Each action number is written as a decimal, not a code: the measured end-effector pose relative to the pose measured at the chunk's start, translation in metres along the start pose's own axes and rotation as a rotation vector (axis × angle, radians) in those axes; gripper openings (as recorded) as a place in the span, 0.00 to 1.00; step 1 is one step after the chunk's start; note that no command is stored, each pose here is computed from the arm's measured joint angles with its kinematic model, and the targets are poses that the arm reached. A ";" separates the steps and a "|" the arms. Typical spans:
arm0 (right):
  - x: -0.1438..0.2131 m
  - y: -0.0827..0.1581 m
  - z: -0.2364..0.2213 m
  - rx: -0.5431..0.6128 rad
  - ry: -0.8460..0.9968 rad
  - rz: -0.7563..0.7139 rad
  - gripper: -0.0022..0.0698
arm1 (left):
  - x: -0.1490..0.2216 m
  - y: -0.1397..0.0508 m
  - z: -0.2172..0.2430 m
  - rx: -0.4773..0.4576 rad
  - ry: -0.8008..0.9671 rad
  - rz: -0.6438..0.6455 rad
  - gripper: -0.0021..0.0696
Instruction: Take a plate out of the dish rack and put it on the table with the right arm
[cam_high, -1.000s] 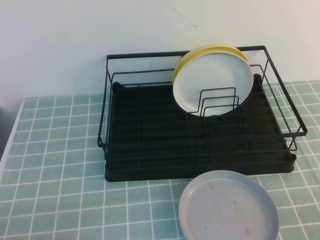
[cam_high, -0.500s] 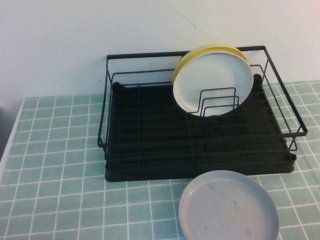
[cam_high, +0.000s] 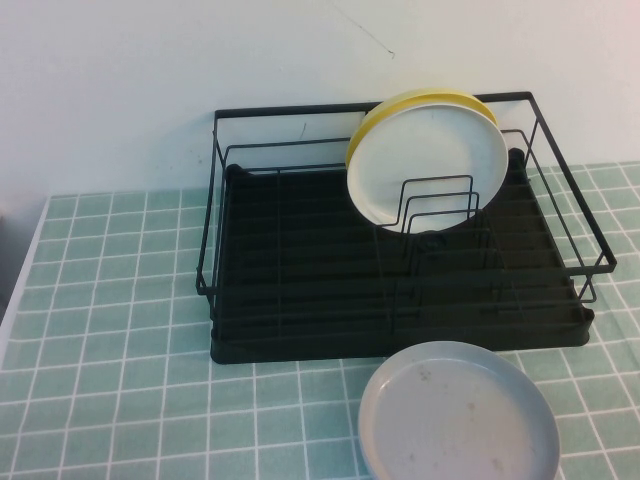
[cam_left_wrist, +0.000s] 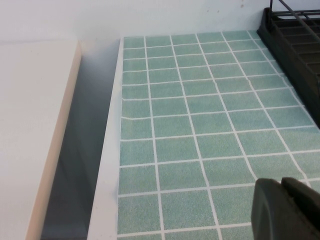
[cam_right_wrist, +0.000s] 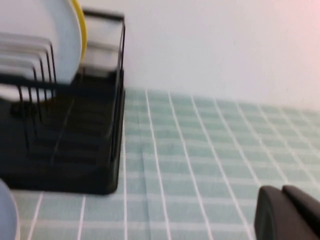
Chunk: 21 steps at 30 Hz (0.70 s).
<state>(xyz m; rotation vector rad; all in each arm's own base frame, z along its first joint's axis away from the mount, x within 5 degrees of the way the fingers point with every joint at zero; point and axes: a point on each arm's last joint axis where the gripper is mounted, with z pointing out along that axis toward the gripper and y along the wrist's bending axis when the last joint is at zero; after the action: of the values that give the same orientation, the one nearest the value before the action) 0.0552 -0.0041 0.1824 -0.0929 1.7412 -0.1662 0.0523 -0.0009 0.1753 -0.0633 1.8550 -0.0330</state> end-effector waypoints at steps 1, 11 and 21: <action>-0.005 0.000 0.000 0.004 -0.055 0.000 0.03 | 0.000 0.000 0.000 0.000 0.000 0.000 0.02; -0.055 -0.003 -0.019 0.046 -0.653 -0.026 0.03 | 0.000 0.000 0.000 0.000 0.000 0.000 0.02; -0.067 -0.004 -0.026 0.036 -0.752 0.000 0.03 | 0.000 0.000 0.000 0.000 0.000 0.000 0.02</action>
<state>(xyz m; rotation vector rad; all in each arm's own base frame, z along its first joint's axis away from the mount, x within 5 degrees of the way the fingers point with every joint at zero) 0.0411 0.0041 0.2525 -0.1114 0.9886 -0.1379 0.0523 -0.0009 0.1753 -0.0633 1.8550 -0.0330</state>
